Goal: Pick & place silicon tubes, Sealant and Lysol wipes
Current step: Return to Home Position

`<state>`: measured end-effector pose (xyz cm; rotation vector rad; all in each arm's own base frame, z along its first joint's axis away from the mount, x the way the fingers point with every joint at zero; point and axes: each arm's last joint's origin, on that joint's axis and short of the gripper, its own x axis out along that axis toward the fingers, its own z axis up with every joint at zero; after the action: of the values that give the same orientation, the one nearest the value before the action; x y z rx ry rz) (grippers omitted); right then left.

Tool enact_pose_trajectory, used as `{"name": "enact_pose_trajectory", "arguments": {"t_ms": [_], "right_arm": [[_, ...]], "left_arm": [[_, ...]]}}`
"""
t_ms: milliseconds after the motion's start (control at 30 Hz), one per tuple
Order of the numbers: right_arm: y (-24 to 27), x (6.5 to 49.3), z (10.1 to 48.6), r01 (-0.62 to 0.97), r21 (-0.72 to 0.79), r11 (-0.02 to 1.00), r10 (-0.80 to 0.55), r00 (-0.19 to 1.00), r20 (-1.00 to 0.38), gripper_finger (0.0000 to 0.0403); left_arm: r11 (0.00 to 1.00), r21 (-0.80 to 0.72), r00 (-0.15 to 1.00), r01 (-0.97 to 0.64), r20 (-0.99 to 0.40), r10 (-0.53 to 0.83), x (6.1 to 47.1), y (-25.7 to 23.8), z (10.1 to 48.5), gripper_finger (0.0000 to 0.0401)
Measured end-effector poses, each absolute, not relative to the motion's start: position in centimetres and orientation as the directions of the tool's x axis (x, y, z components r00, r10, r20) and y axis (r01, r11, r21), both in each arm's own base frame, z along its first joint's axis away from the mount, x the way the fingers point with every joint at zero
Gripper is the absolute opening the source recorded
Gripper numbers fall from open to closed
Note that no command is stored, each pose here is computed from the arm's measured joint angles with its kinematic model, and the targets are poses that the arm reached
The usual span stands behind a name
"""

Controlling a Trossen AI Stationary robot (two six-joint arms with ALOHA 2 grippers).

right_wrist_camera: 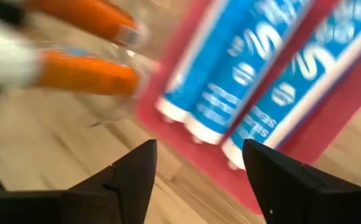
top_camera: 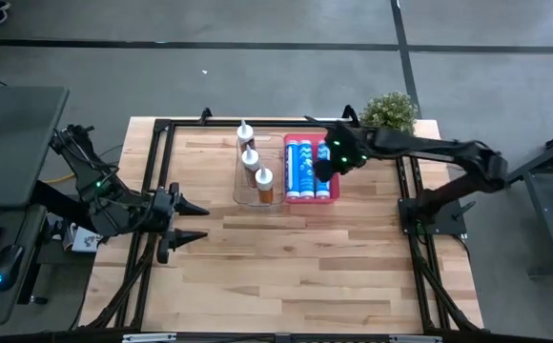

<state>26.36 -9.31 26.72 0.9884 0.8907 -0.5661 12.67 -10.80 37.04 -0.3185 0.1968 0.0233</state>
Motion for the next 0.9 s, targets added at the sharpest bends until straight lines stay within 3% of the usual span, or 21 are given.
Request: {"name": "enact_pose_trajectory", "arguments": {"t_ms": [233,400,500,600,733,900], "right_arm": [[-3.5,23.8,32.4,0.588,0.458,0.667,-0.155,0.711,-0.686,0.0183],[0.5,21.9,34.6,0.485,0.414,0.771,-0.183,0.790,-0.585,0.0116],[2.5,21.1,35.1,0.445,0.376,0.813,-0.189,0.812,-0.551,0.0067],[4.1,20.5,35.3,0.390,0.331,0.859,-0.171,0.829,-0.533,0.0016],[5.7,20.1,35.3,0.335,0.298,0.894,-0.140,0.839,-0.526,0.0008],[7.2,19.3,35.4,0.342,0.248,0.906,-0.186,0.850,-0.493,0.0003]], "left_arm": [[0.958,-0.283,0.981,-0.055,-0.195,-0.002,12.2,-10.3,37.2,0.0259],[0.963,-0.245,0.977,-0.113,-0.202,0.063,12.1,-10.0,37.0,0.0245],[0.967,-0.228,0.978,-0.113,-0.199,0.067,12.1,-9.9,37.0,0.0207],[0.975,-0.196,0.978,-0.107,-0.199,0.067,12.1,-9.9,37.0,0.0141],[0.981,-0.130,0.975,-0.141,-0.189,0.115,12.1,-9.8,37.0,0.0025],[0.972,-0.131,0.971,-0.197,-0.160,0.176,11.2,-8.4,37.4,0.0006]]}}
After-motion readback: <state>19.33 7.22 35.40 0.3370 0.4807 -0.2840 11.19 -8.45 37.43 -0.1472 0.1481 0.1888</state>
